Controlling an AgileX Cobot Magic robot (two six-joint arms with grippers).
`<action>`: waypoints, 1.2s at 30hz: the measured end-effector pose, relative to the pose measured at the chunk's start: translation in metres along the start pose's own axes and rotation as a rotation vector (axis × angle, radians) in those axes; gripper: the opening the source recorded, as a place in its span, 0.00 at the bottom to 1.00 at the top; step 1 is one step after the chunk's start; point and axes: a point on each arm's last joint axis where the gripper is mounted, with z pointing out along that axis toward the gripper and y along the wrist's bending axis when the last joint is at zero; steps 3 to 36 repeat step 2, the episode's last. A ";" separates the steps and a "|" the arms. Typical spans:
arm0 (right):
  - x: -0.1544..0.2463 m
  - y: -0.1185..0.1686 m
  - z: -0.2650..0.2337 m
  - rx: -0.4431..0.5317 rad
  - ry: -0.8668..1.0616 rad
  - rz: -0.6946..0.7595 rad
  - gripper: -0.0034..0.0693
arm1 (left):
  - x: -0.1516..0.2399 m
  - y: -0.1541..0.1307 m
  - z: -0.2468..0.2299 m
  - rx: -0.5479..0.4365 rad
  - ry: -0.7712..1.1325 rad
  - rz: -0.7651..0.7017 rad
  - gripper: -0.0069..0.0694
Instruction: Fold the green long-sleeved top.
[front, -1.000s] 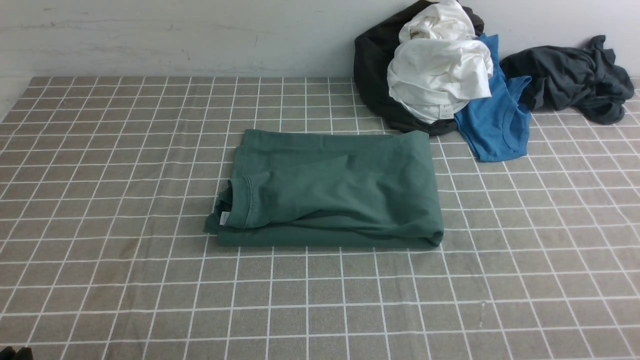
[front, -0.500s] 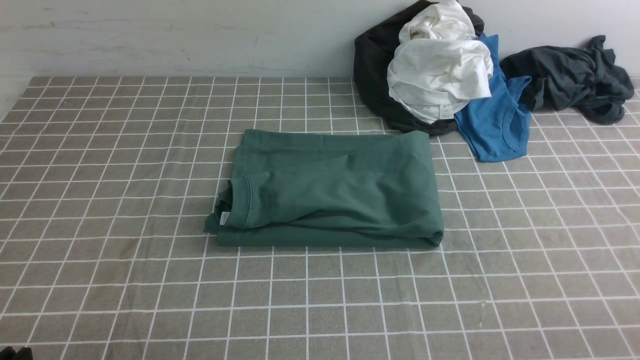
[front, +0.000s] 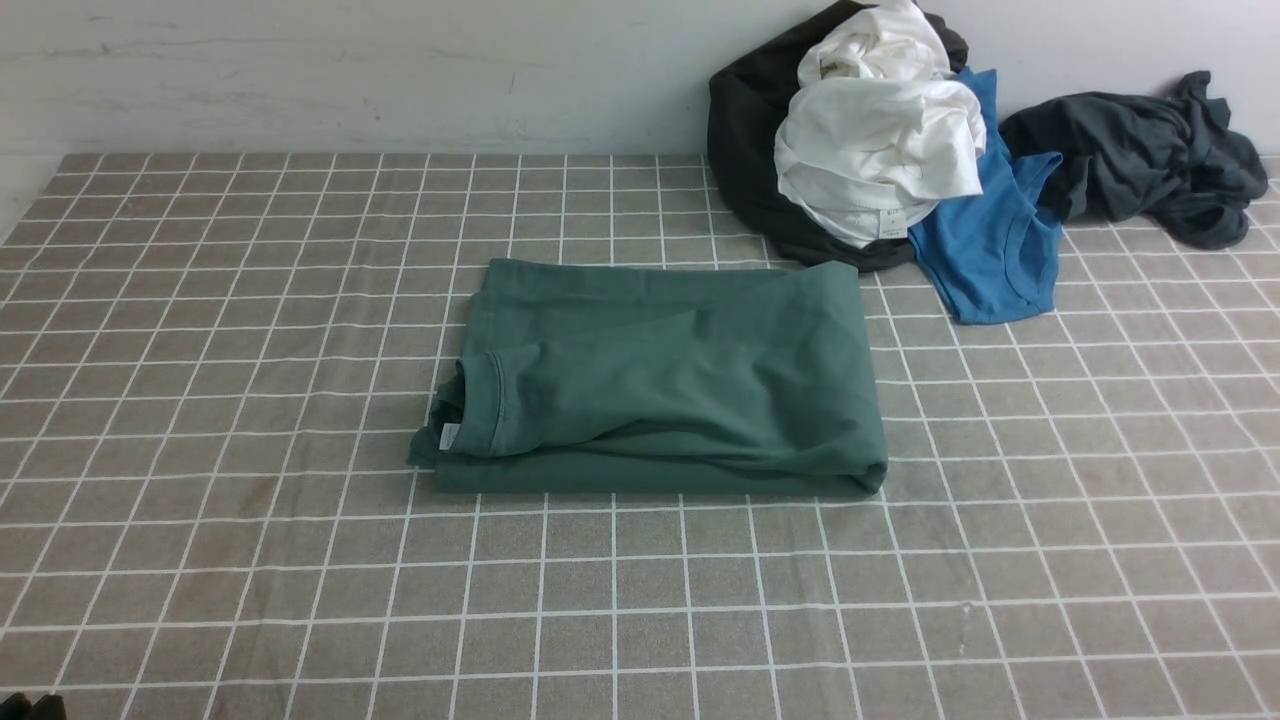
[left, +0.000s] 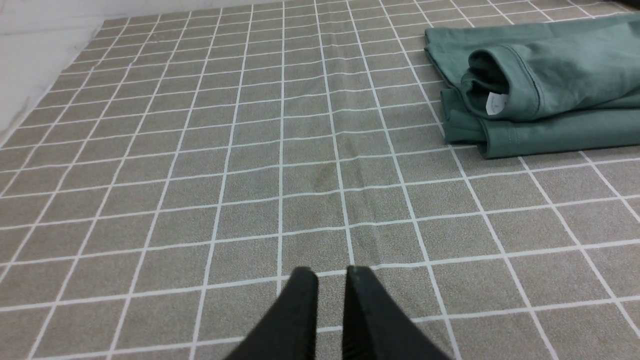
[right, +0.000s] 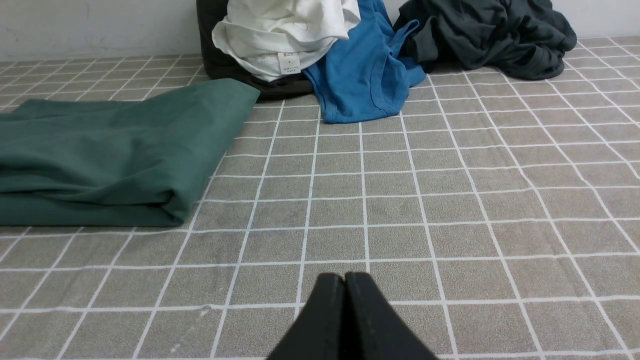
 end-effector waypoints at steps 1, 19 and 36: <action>0.000 0.000 0.000 0.000 0.000 0.000 0.03 | 0.000 0.000 0.000 0.000 0.000 -0.001 0.18; 0.000 0.000 0.000 0.000 0.000 0.000 0.03 | 0.000 0.000 0.000 0.000 0.000 -0.001 0.18; 0.000 0.000 0.000 0.000 0.000 0.000 0.03 | 0.000 0.000 0.000 0.000 0.000 -0.001 0.18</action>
